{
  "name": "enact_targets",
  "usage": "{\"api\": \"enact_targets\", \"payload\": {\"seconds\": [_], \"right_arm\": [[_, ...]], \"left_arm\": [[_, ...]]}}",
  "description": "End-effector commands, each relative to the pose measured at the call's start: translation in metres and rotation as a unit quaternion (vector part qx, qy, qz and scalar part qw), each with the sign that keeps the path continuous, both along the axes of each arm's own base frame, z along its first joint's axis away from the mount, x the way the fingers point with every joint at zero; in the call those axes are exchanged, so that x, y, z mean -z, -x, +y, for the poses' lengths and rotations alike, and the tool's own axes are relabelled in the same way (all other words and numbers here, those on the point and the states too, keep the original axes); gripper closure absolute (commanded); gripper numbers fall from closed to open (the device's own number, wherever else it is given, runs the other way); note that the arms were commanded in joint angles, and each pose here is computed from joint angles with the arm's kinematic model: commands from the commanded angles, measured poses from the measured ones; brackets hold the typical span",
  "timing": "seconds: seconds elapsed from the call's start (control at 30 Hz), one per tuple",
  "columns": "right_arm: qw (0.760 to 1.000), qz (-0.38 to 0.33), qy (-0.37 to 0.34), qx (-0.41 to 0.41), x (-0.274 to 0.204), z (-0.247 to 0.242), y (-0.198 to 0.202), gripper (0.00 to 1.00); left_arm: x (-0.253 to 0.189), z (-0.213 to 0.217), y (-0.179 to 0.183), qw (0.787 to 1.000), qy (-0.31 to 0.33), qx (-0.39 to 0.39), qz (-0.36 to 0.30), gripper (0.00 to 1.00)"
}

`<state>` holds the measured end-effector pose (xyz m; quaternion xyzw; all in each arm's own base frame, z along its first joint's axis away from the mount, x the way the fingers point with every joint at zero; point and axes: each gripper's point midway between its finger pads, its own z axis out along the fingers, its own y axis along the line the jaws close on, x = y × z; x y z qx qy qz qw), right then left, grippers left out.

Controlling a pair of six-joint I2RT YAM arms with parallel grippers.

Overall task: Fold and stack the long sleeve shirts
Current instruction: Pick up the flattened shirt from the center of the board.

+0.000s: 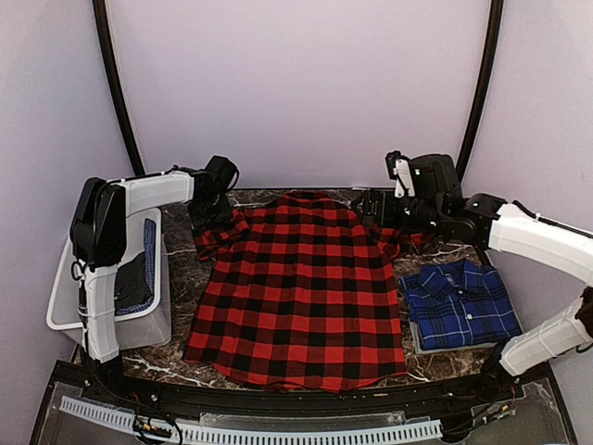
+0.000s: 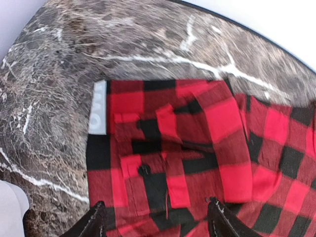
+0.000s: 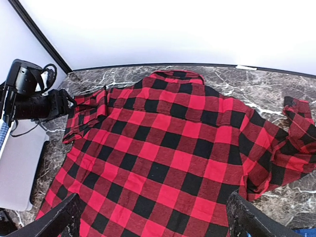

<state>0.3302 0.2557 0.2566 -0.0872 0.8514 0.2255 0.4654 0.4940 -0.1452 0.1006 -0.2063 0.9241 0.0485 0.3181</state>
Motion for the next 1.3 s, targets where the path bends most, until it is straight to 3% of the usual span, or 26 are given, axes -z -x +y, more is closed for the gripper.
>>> {"api": "enact_targets", "payload": {"seconds": [0.0,0.63,0.8,1.03,1.1,1.27], "right_arm": [[0.999,-0.041,0.003,0.025,-0.025,-0.012,-0.006,0.01],[0.998,-0.059,0.0,-0.012,-0.039,-0.006,0.002,0.01],[0.998,-0.062,-0.003,-0.012,-0.039,-0.005,0.002,0.01],[0.998,-0.058,-0.012,-0.021,-0.037,0.002,-0.001,0.01],[0.998,-0.059,-0.011,-0.031,-0.036,0.006,0.0,0.02],[0.997,-0.064,-0.013,-0.037,-0.035,0.01,-0.003,0.03]], "left_arm": [[-0.008,0.027,-0.021,0.997,0.013,-0.067,-0.027,0.33],[0.057,0.05,-0.059,0.994,0.056,-0.093,0.009,0.42],[0.054,0.055,-0.07,0.995,0.06,-0.085,0.002,0.55],[0.042,0.054,-0.083,0.997,0.052,-0.054,-0.01,0.94],[0.032,0.05,-0.086,0.998,0.052,-0.042,-0.017,1.0],[-0.011,0.031,-0.091,0.997,0.058,-0.003,-0.053,1.0]]}}
